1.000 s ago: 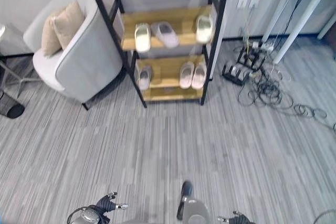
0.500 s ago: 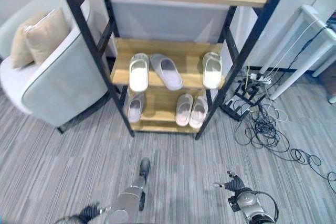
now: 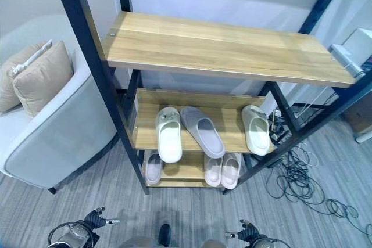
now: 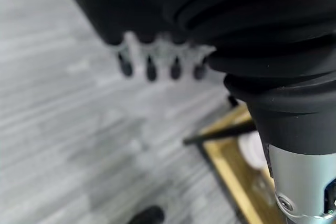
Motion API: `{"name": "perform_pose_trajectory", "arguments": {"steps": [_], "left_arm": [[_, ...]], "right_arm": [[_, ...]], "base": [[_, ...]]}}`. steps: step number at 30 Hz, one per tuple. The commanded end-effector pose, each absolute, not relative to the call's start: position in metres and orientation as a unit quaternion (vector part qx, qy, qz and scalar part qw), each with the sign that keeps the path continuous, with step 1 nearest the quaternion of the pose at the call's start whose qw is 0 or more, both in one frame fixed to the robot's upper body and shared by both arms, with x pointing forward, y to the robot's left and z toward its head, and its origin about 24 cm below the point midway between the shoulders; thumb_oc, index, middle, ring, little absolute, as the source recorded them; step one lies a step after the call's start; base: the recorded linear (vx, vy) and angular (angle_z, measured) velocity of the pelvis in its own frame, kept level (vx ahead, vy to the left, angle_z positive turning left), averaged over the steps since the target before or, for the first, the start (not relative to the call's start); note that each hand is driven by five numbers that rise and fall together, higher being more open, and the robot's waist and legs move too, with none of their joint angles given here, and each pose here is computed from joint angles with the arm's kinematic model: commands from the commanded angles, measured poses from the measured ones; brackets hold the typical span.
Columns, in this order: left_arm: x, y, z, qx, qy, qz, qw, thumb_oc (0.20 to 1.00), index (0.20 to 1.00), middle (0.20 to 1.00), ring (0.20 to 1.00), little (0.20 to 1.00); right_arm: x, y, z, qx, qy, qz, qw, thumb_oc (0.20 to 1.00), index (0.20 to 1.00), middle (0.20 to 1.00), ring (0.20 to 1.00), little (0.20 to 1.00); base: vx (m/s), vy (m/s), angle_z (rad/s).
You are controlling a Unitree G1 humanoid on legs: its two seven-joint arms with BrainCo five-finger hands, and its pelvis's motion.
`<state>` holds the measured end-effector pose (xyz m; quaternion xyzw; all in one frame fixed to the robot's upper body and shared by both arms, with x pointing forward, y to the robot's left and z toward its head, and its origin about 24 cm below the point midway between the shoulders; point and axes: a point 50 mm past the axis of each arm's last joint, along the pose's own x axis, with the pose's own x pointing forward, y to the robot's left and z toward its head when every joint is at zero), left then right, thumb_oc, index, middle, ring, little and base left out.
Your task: Arrange the slippers neatly on the shoe rack.
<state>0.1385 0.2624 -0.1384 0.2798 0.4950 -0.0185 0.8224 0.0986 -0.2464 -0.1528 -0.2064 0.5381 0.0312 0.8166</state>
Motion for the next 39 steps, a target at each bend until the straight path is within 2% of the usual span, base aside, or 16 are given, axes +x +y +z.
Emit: {"name": "perform_pose_trajectory", "arguments": {"steps": [1, 3, 7, 15, 22, 27, 39], "left_arm": [[0.136, 0.262, -0.137, 0.284, 0.480, -0.021, 0.830, 1.000, 1.000, 1.000, 1.000, 1.000], [0.136, 0.258, -0.138, 0.287, 0.478, -0.030, 0.830, 1.000, 1.000, 1.000, 1.000, 1.000], [0.128, 0.250, -0.144, 0.280, 0.487, -0.047, 0.826, 1.000, 1.000, 1.000, 1.000, 1.000], [0.106, 0.239, -0.154, 0.266, 0.518, -0.061, 0.811, 1.000, 1.000, 1.000, 1.000, 1.000], [0.111, 0.234, -0.153, 0.269, 0.503, -0.068, 0.819, 1.000, 1.000, 1.000, 1.000, 1.000], [0.111, 0.229, -0.154, 0.264, 0.501, -0.073, 0.821, 1.000, 1.000, 1.000, 1.000, 1.000], [0.109, 0.213, -0.157, 0.282, 0.494, -0.122, 0.813, 1.000, 1.000, 1.000, 1.000, 1.000]], "right_arm": [[0.104, -0.263, -0.146, -0.219, 0.530, 0.012, 0.819, 1.000, 1.000, 1.000, 1.000, 1.000], [0.091, -0.260, -0.150, -0.215, 0.546, 0.017, 0.809, 1.000, 1.000, 1.000, 1.000, 1.000], [0.091, -0.261, -0.150, -0.224, 0.543, 0.026, 0.809, 1.000, 1.000, 1.000, 1.000, 1.000], [0.110, -0.264, -0.141, -0.243, 0.503, 0.028, 0.829, 1.000, 1.000, 1.000, 1.000, 1.000], [0.122, -0.261, -0.133, -0.298, 0.463, 0.070, 0.832, 1.000, 1.000, 1.000, 1.000, 1.000], [0.124, -0.256, -0.134, -0.273, 0.464, 0.066, 0.840, 1.000, 1.000, 1.000, 1.000, 1.000], [0.170, -0.220, -0.118, -0.302, 0.373, 0.150, 0.864, 1.000, 1.000, 1.000, 1.000, 1.000]], "base": [[0.14, -0.105, 0.19], [0.12, -0.149, 0.26], [0.07, -0.136, 0.31], [0.06, -0.082, 0.10], [0.05, -0.072, 0.01], [0.02, -0.034, 0.07], [0.01, -0.005, 0.06]]}}
